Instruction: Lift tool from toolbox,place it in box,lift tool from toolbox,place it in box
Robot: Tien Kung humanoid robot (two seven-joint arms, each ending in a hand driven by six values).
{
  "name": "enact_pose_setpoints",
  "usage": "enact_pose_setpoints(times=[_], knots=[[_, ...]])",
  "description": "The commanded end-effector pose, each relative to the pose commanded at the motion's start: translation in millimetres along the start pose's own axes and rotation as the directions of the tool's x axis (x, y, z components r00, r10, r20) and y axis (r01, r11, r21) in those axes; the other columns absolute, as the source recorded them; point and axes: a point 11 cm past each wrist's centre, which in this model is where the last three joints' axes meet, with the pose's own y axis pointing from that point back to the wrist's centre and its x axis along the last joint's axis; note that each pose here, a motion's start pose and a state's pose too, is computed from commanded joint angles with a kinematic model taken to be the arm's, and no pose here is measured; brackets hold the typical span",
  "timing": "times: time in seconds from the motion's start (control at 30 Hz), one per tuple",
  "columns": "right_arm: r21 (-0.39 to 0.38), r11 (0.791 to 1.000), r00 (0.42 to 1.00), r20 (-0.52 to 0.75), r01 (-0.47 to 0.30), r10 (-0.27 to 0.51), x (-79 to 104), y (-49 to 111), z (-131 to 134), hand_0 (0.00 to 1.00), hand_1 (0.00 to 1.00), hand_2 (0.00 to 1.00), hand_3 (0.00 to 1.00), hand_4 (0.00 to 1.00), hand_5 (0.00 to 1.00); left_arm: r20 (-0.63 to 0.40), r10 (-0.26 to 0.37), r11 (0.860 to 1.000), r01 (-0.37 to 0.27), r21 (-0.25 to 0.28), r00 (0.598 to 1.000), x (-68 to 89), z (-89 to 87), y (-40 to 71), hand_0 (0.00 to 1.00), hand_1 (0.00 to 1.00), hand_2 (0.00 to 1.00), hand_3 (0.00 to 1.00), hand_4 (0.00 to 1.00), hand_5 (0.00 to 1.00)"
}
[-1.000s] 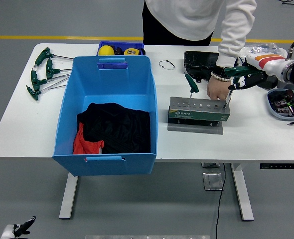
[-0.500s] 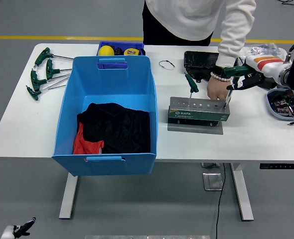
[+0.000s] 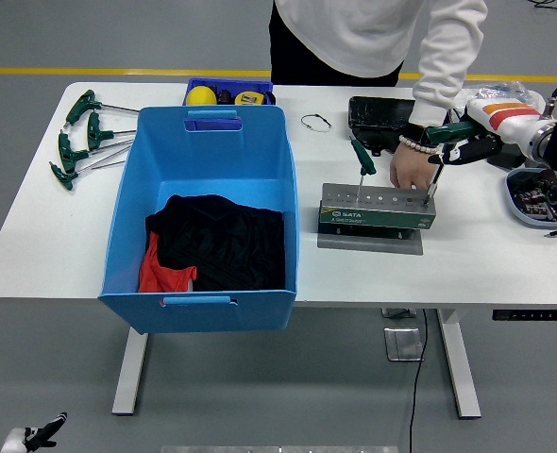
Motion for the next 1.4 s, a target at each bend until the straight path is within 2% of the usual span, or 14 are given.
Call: enact_pose_setpoints(times=[0.37,0.4,0.77,0.8,0.83,0.97,1.0,1.4], knots=[[0.025,0.998,0.998,-0.011,-0.065,0.065,11.4,3.4,-1,0.002,0.002,0.002,0.002,0.998,0.734,0.001,0.001,1.0,-0.001,0.002,1.0,1.0,-0.6,-0.2,0.691,0.58,0.671,0.695,0.748,0.682],[0.028,0.997,0.997,-0.011,-0.07,0.07,12.7,3.8,-1,0.002,0.002,0.998,0.002,0.998,0.734,0.002,0.001,1.0,-0.001,0.002,1.0,1.2,-0.6,-0.2,0.69,0.575,0.67,0.695,0.748,0.682],[0.07,0.988,0.991,-0.009,-0.135,0.136,37.3,11.3,-9,0.002,0.002,0.998,0.002,0.998,0.746,0.001,0.006,1.0,-0.006,0.003,1.0,4.0,-1.3,-0.6,0.681,0.574,0.669,0.695,0.748,0.682],[0.072,0.988,0.99,-0.007,-0.14,0.141,39.5,12.1,-9,0.002,0.002,0.998,0.002,0.998,0.788,0.002,0.007,1.0,-0.007,0.003,1.0,4.3,-1.5,-0.6,0.676,0.57,0.669,0.696,0.747,0.681],[0.074,0.986,0.989,-0.005,-0.147,0.148,42.4,13.2,-10,0.002,0.002,0.998,0.002,0.998,0.788,0.002,0.007,1.0,-0.007,0.004,1.0,4.7,-1.9,-0.6,0.676,0.57,0.669,0.696,0.747,0.681],[0.078,0.983,0.987,-0.001,-0.163,0.164,48.1,15.6,-10,0.002,0.002,0.998,0.002,0.998,0.788,0.004,0.008,1.0,-0.008,0.006,1.0,5.5,-2.7,-0.7,0.676,0.57,0.669,0.696,0.747,0.681],[0.079,0.983,0.986,-0.001,-0.165,0.166,49.2,16.1,-10,0.002,0.002,0.998,0.002,0.998,0.816,0.004,0.009,1.0,-0.009,0.007,1.0,5.6,-3.0,-0.7,0.67,0.566,0.668,0.695,0.747,0.681],[0.09,0.978,0.982,0.004,-0.189,0.19,59.3,18.8,-13,0.002,0.002,0.998,0.002,0.998,0.807,0.009,0.012,1.0,-0.012,0.01,1.0,7.1,-4.4,-0.8,0.658,0.559,0.667,0.694,0.749,0.679]])
